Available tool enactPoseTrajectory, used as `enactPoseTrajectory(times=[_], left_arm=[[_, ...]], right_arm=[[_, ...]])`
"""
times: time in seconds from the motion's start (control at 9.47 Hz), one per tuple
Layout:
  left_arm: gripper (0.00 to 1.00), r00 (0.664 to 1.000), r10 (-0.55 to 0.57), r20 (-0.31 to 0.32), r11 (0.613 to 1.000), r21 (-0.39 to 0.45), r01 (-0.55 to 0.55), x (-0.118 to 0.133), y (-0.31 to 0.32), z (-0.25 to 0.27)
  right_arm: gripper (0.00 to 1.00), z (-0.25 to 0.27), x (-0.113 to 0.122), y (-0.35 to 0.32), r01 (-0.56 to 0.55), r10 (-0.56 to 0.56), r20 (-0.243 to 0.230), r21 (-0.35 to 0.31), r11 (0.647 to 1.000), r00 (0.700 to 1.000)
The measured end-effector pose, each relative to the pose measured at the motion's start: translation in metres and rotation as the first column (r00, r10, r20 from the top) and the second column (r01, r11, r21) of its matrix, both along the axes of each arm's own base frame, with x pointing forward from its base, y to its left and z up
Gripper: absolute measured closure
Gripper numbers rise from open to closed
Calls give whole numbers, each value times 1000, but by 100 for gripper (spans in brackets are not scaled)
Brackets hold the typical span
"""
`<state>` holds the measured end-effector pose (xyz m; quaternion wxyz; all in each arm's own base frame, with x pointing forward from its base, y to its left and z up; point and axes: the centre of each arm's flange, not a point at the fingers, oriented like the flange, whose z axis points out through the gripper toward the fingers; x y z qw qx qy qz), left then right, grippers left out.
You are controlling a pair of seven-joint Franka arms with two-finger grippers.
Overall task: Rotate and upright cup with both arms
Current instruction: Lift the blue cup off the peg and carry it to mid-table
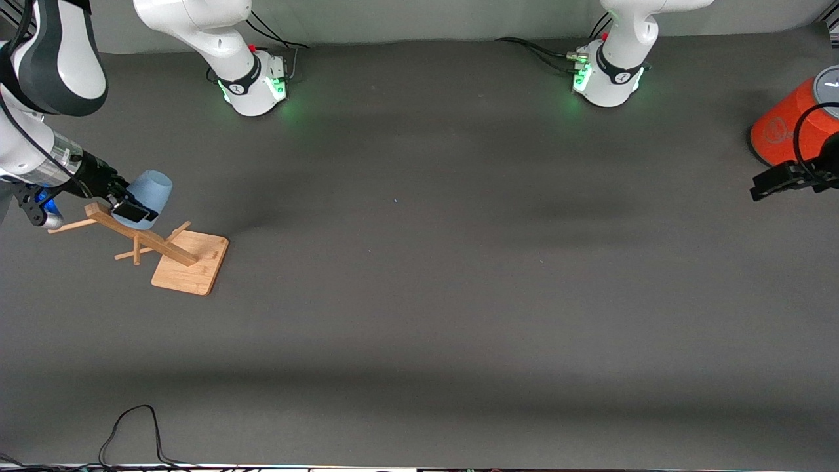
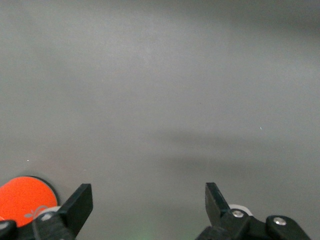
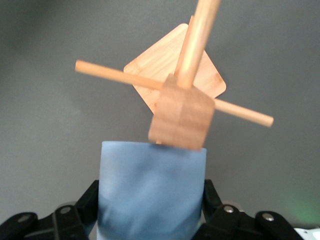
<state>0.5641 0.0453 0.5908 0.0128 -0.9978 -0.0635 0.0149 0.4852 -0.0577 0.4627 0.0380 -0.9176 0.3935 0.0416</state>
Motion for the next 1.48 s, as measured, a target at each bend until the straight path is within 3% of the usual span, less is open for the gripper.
enactPoseTrajectory(times=[0.53,0.95,1.16,1.48], left_arm=[[0,999,28,29,999,-20,-27,16,14,-15],[0,999,-14,35,1000,-20,15,18,-10,-12],[0,999,-16,33,1000,-20,17,17,-11,-12],[0,999,-27,21,999,-21,28,17,-17,-13]], right_arm=[[17,80,-41,98,-14,13,13,25,1000,1000],[17,105,-73,259,5,-3,46,-47,999,999],[17,95,-70,355,89,-86,45,-67,994,995],[17,51,-42,481,238,-236,32,-91,967,971]])
